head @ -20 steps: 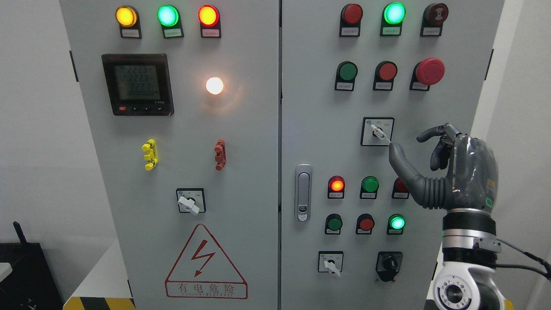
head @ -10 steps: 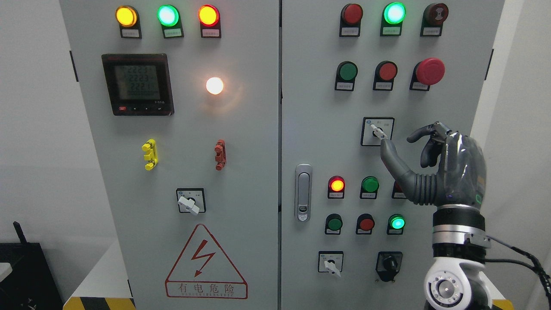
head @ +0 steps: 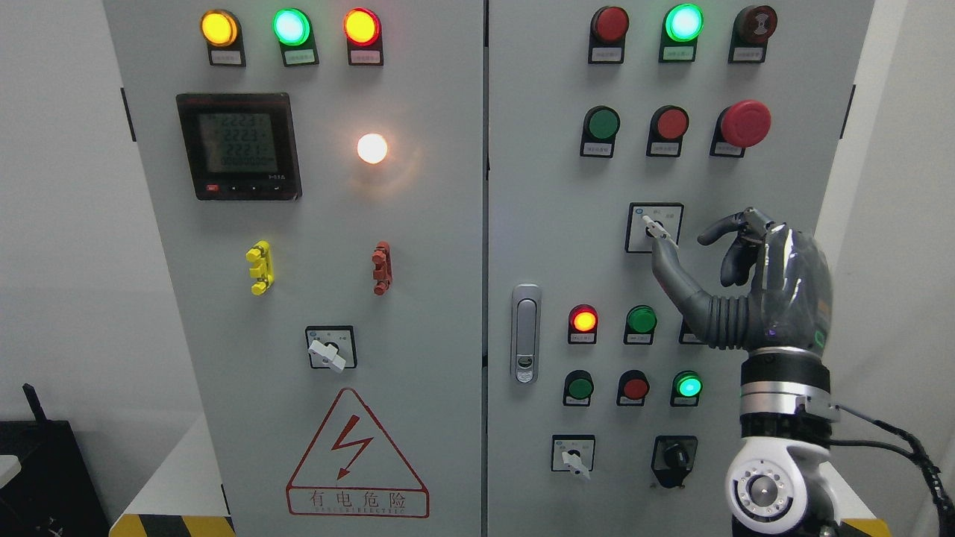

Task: Rotate and turn off gray switch
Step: 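Pinch the white rotary switch knob with right thumb and fingers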

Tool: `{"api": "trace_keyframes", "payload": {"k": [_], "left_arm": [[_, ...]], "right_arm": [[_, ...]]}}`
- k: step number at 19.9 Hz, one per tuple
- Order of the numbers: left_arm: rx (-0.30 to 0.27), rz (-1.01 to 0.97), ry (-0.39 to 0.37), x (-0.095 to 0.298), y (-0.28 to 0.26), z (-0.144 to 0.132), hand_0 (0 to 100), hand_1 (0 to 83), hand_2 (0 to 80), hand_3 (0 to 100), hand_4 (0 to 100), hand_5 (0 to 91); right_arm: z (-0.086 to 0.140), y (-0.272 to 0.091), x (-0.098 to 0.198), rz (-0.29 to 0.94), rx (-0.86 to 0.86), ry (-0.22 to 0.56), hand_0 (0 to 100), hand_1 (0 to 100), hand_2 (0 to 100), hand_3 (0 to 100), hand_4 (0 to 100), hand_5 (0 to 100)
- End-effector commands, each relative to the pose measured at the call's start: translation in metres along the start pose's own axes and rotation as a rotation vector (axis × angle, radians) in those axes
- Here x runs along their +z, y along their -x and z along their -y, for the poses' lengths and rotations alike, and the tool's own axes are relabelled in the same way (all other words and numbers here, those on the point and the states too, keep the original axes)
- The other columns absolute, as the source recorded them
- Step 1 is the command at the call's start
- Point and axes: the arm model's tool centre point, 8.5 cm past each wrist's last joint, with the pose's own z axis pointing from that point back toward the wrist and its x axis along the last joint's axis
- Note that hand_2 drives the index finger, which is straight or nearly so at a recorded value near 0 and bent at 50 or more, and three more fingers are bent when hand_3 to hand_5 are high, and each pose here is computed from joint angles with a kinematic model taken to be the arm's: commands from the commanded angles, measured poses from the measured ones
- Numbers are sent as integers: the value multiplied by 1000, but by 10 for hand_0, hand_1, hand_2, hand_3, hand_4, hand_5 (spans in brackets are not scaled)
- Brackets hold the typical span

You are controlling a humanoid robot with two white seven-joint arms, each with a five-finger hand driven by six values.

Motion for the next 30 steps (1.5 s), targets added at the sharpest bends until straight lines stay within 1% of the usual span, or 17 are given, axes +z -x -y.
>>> {"api": "trace_keyframes", "payload": {"k": [1,20,30], "left_arm": [[29,32,-1,-1,-14,0,120,389,0,0,0,0],[29,32,-1,-1,-14,0,120,389,0,0,0,0],[29,32,-1,-1,-14,0,120,389,0,0,0,0]], "right_arm": [[-12,-9,0,18,-10,-36,85,493,576,1000,1000,1000],[-11,-3,-6,-13,-7,-32,94,469,553,1000,1000,1000],[-13,-9,-7,1,-9,-38,99,461,571,1000,1000,1000]]}}
